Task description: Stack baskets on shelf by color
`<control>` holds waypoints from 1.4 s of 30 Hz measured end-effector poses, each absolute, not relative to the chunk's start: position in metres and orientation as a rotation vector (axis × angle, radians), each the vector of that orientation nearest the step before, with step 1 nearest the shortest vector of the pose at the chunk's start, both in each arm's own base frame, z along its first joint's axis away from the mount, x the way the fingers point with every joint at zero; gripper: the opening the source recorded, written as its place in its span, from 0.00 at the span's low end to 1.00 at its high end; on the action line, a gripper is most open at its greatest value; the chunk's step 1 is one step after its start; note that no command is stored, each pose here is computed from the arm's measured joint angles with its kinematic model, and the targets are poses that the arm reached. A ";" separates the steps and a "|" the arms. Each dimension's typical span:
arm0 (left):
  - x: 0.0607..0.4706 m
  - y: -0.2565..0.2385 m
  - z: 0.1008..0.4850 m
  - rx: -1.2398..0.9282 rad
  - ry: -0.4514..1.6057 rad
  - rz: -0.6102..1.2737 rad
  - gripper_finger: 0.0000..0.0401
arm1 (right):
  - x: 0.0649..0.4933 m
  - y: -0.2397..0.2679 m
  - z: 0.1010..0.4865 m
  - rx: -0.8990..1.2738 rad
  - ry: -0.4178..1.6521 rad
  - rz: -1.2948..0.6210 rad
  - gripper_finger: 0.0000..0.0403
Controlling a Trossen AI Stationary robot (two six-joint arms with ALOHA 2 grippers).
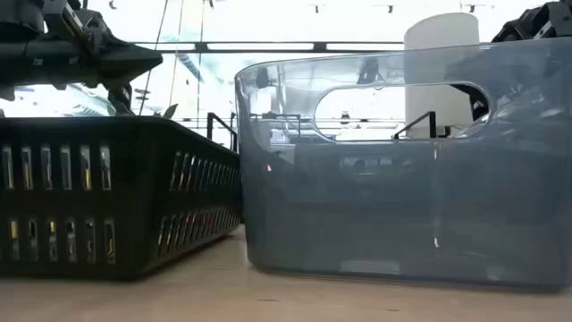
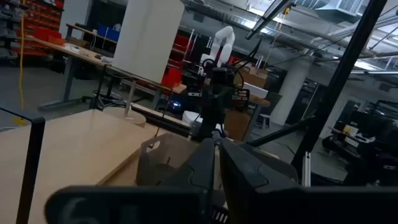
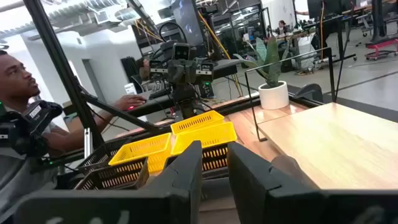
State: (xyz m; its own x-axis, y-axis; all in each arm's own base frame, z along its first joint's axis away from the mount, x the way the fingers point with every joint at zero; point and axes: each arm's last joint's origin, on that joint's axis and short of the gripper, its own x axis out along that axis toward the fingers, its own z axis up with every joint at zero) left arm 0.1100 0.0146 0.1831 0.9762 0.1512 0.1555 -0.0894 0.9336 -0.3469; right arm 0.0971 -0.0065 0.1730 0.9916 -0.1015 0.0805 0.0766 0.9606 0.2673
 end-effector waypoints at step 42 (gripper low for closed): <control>0.110 0.015 0.183 -0.345 -0.181 0.123 0.10 | 0.097 -0.006 0.173 0.267 -0.094 -0.091 0.20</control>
State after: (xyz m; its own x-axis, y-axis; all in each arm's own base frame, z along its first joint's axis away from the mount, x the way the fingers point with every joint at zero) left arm 0.1101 0.0145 0.1831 0.9763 0.1509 0.1554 -0.0891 0.9337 -0.3469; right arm 0.0971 -0.0065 0.1731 0.9915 -0.1017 0.0807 0.0768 0.9605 0.2675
